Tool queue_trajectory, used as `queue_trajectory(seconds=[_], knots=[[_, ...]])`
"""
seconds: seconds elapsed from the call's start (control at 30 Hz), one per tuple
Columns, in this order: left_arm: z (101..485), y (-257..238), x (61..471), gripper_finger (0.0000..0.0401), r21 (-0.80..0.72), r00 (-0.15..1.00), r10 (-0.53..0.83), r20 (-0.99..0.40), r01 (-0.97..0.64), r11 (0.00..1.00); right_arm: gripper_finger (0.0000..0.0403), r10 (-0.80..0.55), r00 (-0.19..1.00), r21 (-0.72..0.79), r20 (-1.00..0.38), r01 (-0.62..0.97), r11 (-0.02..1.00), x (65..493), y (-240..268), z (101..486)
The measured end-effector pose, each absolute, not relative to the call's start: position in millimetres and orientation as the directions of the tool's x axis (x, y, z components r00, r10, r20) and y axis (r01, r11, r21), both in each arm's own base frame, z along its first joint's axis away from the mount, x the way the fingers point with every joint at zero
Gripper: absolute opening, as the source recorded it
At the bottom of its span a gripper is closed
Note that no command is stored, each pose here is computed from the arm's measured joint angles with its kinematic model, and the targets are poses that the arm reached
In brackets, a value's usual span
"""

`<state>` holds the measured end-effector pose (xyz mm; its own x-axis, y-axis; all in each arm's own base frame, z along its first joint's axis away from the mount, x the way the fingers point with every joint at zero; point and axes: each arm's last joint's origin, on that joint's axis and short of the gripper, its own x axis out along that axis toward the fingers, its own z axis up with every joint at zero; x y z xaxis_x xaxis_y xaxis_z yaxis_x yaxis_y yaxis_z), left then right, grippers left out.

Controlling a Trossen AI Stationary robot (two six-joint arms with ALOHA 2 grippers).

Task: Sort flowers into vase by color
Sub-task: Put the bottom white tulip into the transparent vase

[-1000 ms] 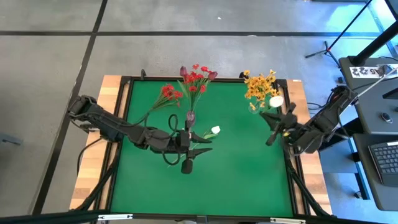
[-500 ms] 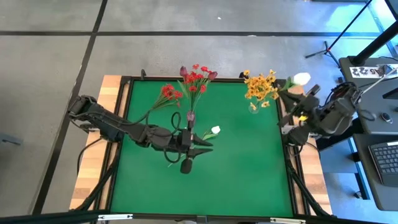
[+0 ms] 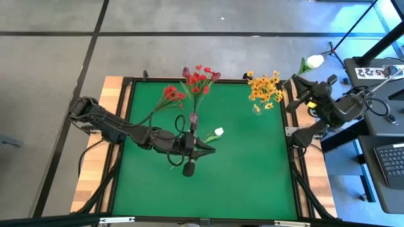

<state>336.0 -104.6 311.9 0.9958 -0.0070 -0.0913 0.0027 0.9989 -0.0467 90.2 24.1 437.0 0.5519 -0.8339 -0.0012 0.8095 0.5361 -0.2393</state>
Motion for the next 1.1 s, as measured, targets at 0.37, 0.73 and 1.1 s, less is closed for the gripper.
queue_trajectory(seconds=[0.37, 0.73, 1.1], knots=[[311, -105, 336, 0.0005, -0.062, 0.995, -0.007, -0.102, 0.001, 0.998, 0.0000, -0.873, 0.474, -0.331, -0.113, 0.811, 0.483, 107, -2, 393], [306, -105, 336, 0.0005, -0.056, 0.990, -0.005, -0.139, -0.003, 0.998, 0.0000, -0.805, 0.561, -0.168, -0.193, 0.789, 0.591, 93, -21, 361], [306, -105, 336, 0.0004, -0.057, 0.990, -0.005, -0.143, -0.004, 0.998, 0.0000, -0.818, 0.563, -0.112, -0.119, 0.811, 0.574, 78, -28, 323]])
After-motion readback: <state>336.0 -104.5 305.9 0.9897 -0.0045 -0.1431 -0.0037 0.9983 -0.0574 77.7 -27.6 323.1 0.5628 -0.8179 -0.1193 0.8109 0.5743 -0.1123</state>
